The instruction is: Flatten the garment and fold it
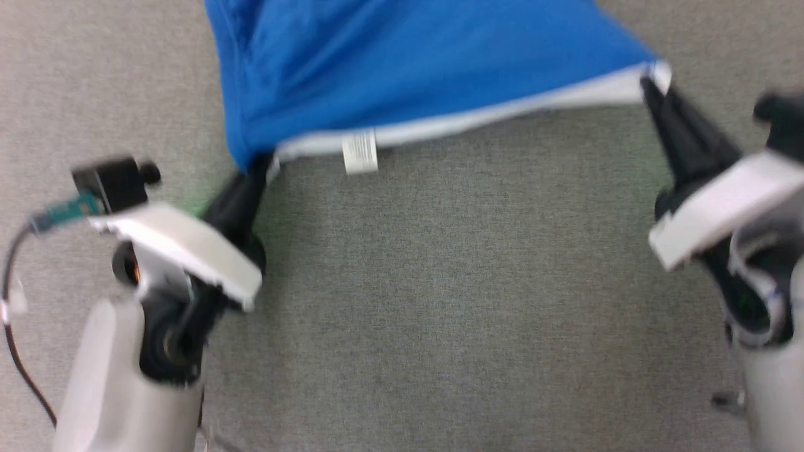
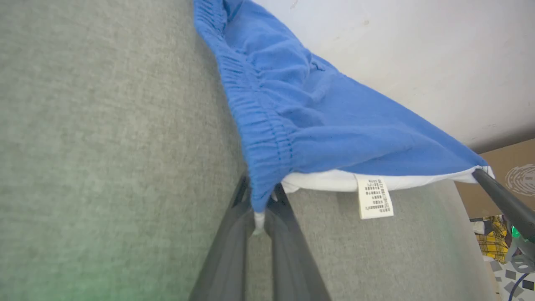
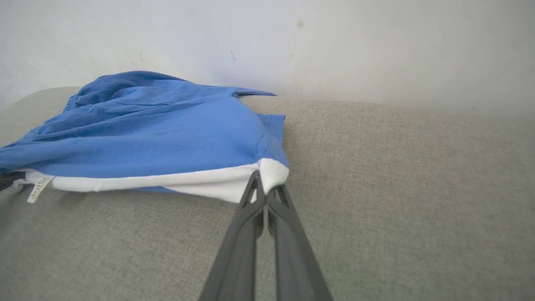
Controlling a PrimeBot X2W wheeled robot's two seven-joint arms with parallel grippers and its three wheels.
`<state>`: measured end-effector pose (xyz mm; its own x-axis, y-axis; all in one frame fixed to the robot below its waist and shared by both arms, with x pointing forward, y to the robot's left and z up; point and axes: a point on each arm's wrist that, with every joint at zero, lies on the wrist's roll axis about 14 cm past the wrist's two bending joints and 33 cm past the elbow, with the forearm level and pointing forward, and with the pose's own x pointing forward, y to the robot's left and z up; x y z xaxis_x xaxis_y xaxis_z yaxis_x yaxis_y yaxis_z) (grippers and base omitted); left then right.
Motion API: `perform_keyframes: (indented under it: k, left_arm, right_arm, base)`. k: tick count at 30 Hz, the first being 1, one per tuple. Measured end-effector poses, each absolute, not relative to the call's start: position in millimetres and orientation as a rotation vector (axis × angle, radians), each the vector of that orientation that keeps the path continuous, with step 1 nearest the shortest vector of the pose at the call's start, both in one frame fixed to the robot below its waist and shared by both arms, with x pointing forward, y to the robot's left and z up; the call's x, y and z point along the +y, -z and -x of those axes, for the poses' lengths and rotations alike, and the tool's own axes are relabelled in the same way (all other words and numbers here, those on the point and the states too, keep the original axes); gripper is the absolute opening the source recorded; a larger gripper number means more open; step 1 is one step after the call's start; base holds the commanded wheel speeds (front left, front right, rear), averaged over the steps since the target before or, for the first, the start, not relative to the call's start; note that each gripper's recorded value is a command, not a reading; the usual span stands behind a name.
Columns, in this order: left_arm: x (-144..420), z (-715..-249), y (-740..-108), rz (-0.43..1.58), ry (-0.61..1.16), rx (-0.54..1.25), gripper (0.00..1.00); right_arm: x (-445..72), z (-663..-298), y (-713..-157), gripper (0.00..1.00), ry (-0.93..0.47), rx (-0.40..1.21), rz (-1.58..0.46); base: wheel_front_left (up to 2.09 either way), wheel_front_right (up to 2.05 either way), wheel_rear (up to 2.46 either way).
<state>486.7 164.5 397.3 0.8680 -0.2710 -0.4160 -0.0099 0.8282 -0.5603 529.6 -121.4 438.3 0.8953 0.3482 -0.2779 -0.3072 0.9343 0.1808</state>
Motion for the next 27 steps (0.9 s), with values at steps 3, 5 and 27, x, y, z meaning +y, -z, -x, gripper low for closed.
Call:
perform_keyframes:
  k: [3, 5, 27]
  left_arm:
    - [165, -464, -392, 0.574, 0.141, 0.551, 0.00]
    - [166, -450, -390, 0.568, 0.138, 0.573, 0.00]
    - [137, -280, -388, 0.583, 0.273, 0.888, 0.00]
  right_arm:
    - [-124, -504, -429, 0.00, -0.323, 0.367, -0.167]
    - [-126, -488, -421, 0.00, -0.312, 0.409, -0.189]
    - [-138, -338, -411, 0.00, -0.300, 0.735, -0.310]
  base:
    - [0.00, 0.00, 0.00]
    - [0.00, 0.00, 0.00]
    - [0.00, 0.00, 0.00]
